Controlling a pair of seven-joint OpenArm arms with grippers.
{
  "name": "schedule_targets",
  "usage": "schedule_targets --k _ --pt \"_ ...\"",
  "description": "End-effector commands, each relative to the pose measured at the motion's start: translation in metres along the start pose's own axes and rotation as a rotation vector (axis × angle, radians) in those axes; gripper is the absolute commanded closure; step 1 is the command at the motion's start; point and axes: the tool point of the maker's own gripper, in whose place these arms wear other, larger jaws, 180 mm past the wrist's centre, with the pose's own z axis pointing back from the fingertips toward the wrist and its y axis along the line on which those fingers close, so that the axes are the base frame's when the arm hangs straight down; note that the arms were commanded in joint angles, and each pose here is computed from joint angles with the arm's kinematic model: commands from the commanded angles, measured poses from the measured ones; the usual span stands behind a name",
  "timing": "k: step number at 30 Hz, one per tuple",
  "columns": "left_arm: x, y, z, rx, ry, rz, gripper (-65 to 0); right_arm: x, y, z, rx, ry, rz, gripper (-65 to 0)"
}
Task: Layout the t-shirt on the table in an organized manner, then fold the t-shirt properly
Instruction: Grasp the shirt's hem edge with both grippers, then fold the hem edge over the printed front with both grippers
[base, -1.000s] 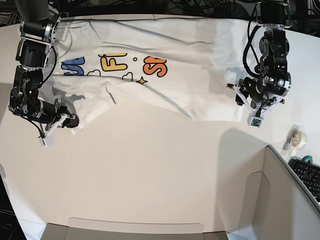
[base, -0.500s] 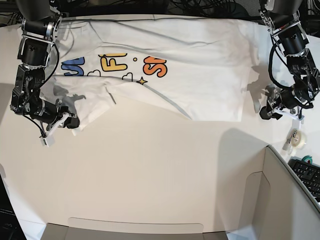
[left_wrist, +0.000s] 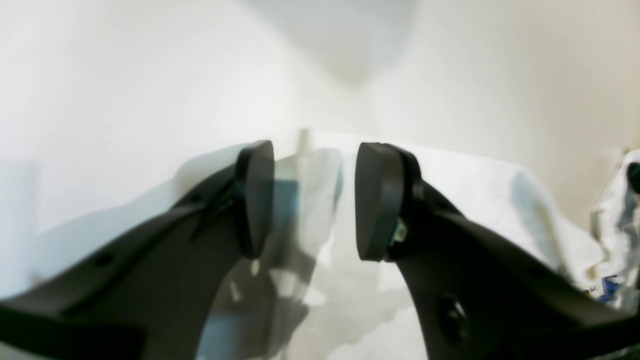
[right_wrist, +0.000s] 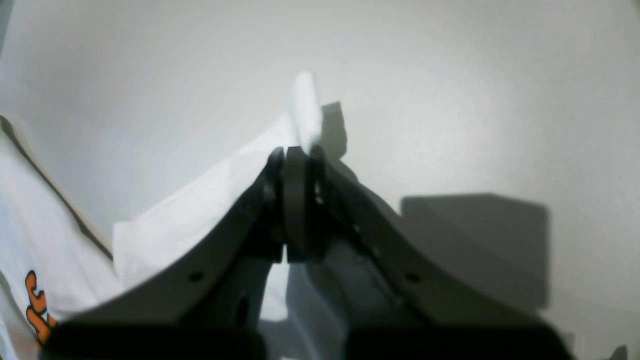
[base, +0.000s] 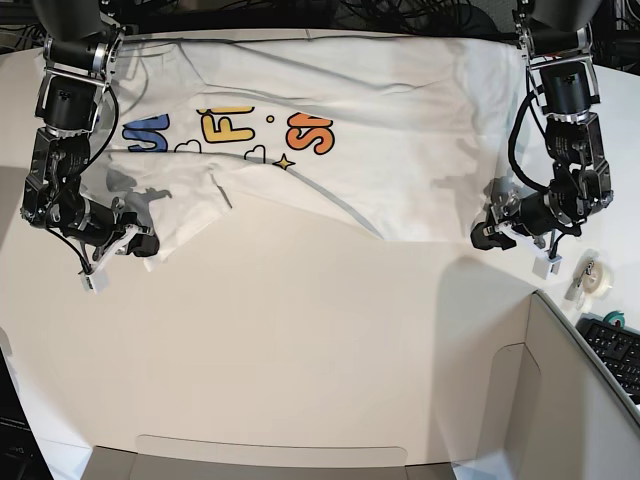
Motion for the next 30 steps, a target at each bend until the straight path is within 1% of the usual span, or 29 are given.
schedule_targets --k 1,4,12,13,14,17,19,20,21,24,26,30 --pt "-0.022 0.008 -0.002 0.043 0.101 -0.007 -26.7 -0.049 -0.019 0.002 -0.092 0.216 0.024 0.0" --pt "-0.029 -0.002 -0.009 0.021 0.116 -0.002 -26.7 -0.05 -0.019 0.002 -0.092 0.217 0.023 0.0" --pt "-0.03 -0.003 -0.01 0.016 0.116 -0.001 -26.0 -0.05 -0.019 0.002 -0.092 0.217 0.023 0.0" --pt "-0.03 -0.003 -0.01 0.016 0.116 -0.001 -24.1 -0.05 -0.019 0.002 -0.092 0.217 0.023 0.0" --pt "-0.03 -0.003 -0.01 0.016 0.116 -0.001 -19.7 -0.05 -0.019 0.002 -0.092 0.217 0.023 0.0" --pt "-0.03 -0.003 -0.01 0.019 0.117 -0.003 0.0 -0.05 -0.019 0.002 -0.092 0.217 0.023 0.0" --pt "-0.029 -0.003 -0.009 0.018 0.115 -0.003 -0.1 -0.049 -0.02 0.002 -0.093 0.215 0.02 0.0" --pt "-0.027 -0.003 -0.009 0.018 0.112 -0.005 -1.3 -0.049 -0.02 0.002 -0.093 0.212 0.017 0.0" --pt "-0.024 -0.004 -0.007 0.017 0.104 -0.013 -0.2 -0.047 -0.02 0.003 -0.091 0.205 0.015 0.0" --pt "-0.005 -0.02 0.002 0.005 0.045 -0.083 0.0 -0.041 -0.019 0.004 -0.091 0.192 0.019 0.0" --pt "0.01 -0.035 0.012 -0.007 0.007 -0.147 0.0 -0.027 -0.018 0.009 -0.101 0.152 0.046 0.0" --pt "0.016 -0.055 0.031 -0.009 0.012 -0.246 0.0 -0.005 -0.016 0.025 -0.128 0.085 0.099 0.0"
